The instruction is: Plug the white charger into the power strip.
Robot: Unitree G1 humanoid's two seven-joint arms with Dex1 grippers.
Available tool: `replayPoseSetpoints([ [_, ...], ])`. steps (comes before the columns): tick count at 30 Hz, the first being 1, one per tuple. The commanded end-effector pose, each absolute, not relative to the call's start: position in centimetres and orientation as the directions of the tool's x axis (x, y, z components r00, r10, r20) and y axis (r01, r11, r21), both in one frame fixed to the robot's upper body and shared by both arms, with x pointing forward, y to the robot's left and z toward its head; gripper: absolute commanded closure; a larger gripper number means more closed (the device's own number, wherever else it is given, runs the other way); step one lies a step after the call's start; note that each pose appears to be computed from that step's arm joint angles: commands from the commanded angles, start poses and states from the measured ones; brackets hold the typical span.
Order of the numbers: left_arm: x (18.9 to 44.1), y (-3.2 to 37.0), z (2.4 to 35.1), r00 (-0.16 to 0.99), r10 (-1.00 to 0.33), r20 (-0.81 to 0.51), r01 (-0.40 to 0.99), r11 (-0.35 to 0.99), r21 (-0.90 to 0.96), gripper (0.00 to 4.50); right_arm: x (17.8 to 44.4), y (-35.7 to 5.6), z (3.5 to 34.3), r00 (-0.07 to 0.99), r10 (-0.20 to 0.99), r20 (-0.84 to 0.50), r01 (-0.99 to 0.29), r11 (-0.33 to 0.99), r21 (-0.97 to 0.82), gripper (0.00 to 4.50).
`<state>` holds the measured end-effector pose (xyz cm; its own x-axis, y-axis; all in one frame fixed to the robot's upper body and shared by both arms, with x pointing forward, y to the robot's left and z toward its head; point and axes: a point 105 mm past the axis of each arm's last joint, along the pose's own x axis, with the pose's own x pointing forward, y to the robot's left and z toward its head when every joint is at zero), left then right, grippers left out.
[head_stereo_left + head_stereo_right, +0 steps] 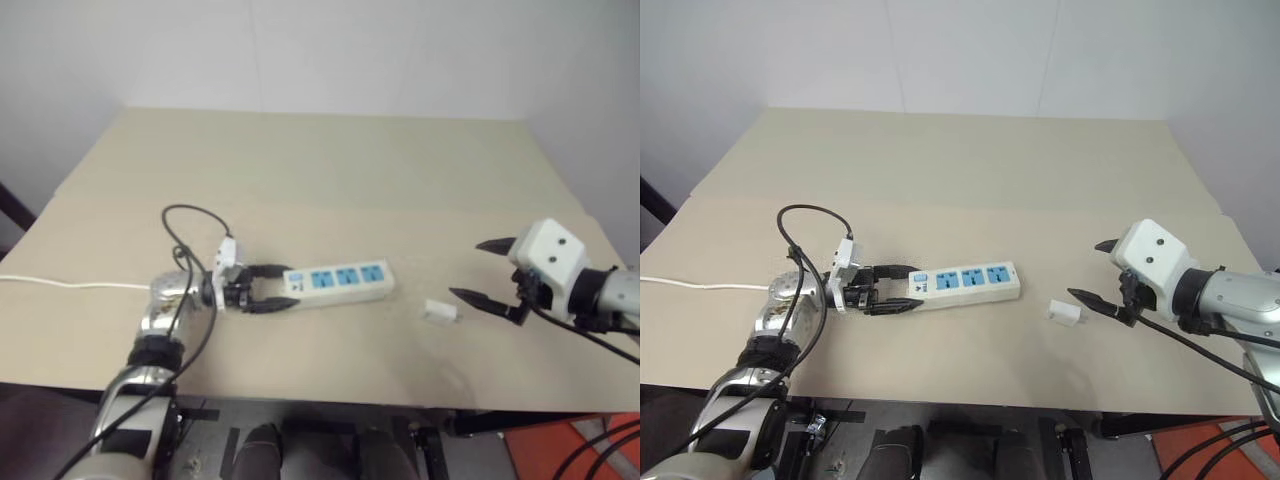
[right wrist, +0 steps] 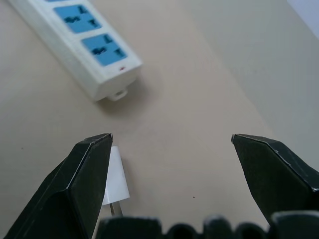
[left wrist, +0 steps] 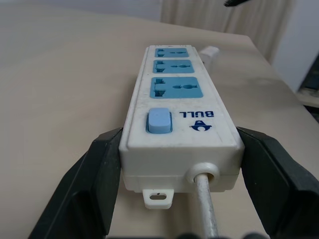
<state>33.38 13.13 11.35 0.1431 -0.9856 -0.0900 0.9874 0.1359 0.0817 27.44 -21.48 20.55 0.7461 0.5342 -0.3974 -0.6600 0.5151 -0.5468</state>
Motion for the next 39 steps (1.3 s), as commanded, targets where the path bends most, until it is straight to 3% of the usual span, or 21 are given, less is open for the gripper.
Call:
replayPoseSetpoints([
  [1,33.0,13.2,11.7,0.104,-0.981,-0.162,0.983,0.076,0.170,1.28,27.1,-21.0,21.8,0.745,0.544,-0.386,-0.655,0.486,-0.579,0.00],
  [5,33.6,13.5,10.8,0.142,-0.958,-0.247,0.964,0.078,0.254,1.28,27.0,-20.8,21.9,0.735,0.551,-0.396,-0.666,0.474,-0.576,0.00],
  [11,33.5,13.7,10.7,0.129,-0.970,-0.207,0.966,0.076,0.248,1.28,26.8,-20.4,21.6,0.704,0.562,-0.434,-0.702,0.453,-0.549,0.00],
  [17,33.6,13.8,10.4,0.140,-0.970,-0.196,0.964,0.089,0.252,1.28,26.6,-19.9,21.0,0.601,0.525,-0.603,-0.797,0.454,-0.398,0.00],
  [25,33.8,13.3,10.4,0.141,-0.974,-0.178,0.962,0.092,0.259,1.28,26.5,-16.8,20.5,0.400,0.375,-0.836,-0.916,0.191,-0.352,0.00],
  [27,33.8,13.2,10.4,0.138,-0.975,-0.175,0.962,0.090,0.258,1.28,26.9,-15.7,20.2,0.348,0.356,-0.867,-0.937,0.160,-0.310,0.00],
  [39,33.3,13.3,10.3,0.086,-0.973,-0.216,0.970,0.032,0.241,1.28,31.4,-14.8,18.0,0.327,0.196,-0.924,-0.938,0.187,-0.292,0.00],
])
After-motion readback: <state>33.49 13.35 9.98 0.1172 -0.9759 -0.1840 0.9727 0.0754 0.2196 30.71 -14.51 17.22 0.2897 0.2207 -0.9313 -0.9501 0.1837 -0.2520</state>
